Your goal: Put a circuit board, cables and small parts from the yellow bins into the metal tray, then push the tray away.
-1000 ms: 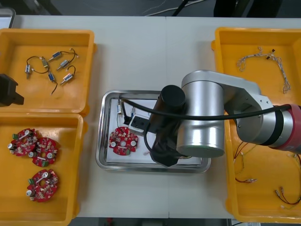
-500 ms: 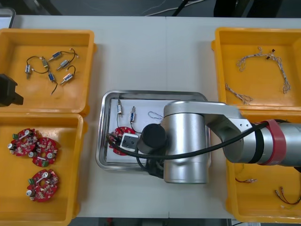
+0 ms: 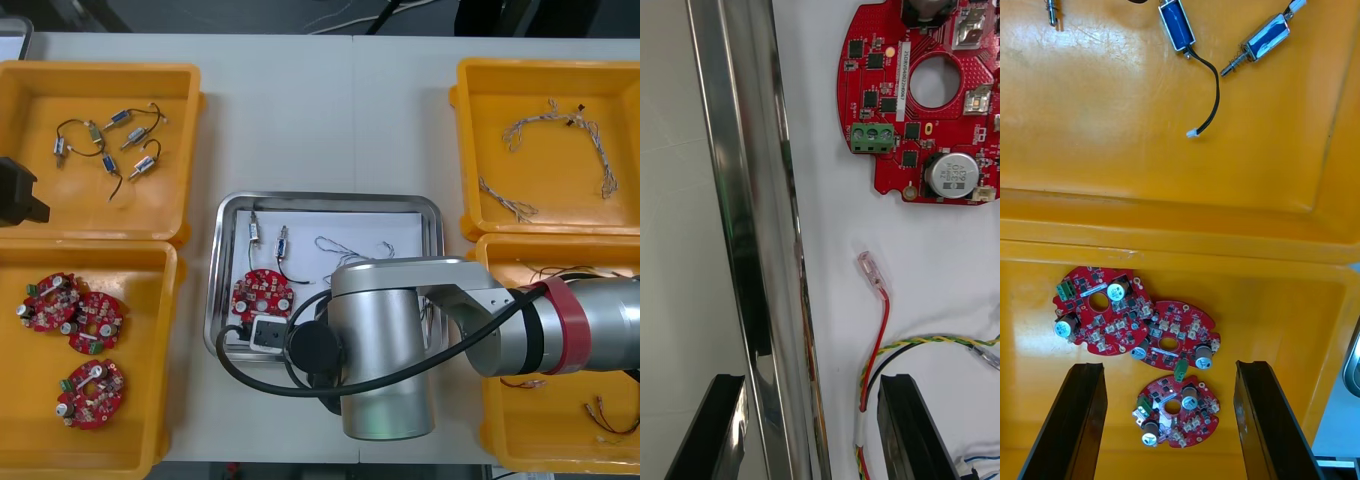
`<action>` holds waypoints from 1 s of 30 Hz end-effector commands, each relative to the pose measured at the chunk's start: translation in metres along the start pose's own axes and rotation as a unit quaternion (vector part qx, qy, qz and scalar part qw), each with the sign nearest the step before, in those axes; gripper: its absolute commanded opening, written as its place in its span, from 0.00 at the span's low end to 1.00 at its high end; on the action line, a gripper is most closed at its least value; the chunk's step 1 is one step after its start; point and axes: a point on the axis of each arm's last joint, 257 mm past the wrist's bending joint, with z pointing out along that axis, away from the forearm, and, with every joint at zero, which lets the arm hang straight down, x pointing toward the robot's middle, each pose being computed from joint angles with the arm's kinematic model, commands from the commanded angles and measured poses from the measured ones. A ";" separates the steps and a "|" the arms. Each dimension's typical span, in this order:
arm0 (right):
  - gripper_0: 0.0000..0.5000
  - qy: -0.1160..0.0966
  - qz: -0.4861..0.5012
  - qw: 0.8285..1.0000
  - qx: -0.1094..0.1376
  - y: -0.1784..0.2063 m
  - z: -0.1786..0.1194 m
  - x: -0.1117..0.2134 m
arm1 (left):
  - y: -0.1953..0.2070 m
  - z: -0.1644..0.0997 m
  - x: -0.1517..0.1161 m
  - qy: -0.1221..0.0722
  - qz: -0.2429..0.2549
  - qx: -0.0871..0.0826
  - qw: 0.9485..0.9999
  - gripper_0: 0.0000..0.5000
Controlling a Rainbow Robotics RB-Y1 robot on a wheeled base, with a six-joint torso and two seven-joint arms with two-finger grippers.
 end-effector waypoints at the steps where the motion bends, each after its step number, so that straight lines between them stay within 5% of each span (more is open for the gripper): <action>1: 1.00 -0.013 -0.051 0.999 0.011 0.002 -0.002 -0.017 | 0.013 -0.013 -0.005 -0.018 0.035 -0.019 0.999 1.00; 17: 0.97 -0.008 -0.054 0.998 0.014 0.010 0.008 -0.024 | 0.013 -0.013 -0.005 -0.018 0.035 -0.019 0.999 1.00; 21: 0.67 -0.006 -0.054 0.998 0.013 0.011 0.010 -0.023 | 0.013 -0.013 -0.005 -0.018 0.035 -0.019 0.999 1.00; 23: 0.42 -0.006 -0.054 0.998 0.013 0.010 0.010 -0.023 | 0.013 -0.013 -0.005 -0.018 0.035 -0.019 0.999 1.00; 25: 0.03 -0.005 -0.054 0.998 0.013 0.010 0.010 -0.022 | 0.013 -0.013 -0.005 -0.018 0.035 -0.019 0.999 1.00; 30: 0.00 -0.003 -0.054 0.998 0.014 0.009 0.011 -0.021 | 0.013 -0.013 -0.005 -0.018 0.035 -0.019 0.999 1.00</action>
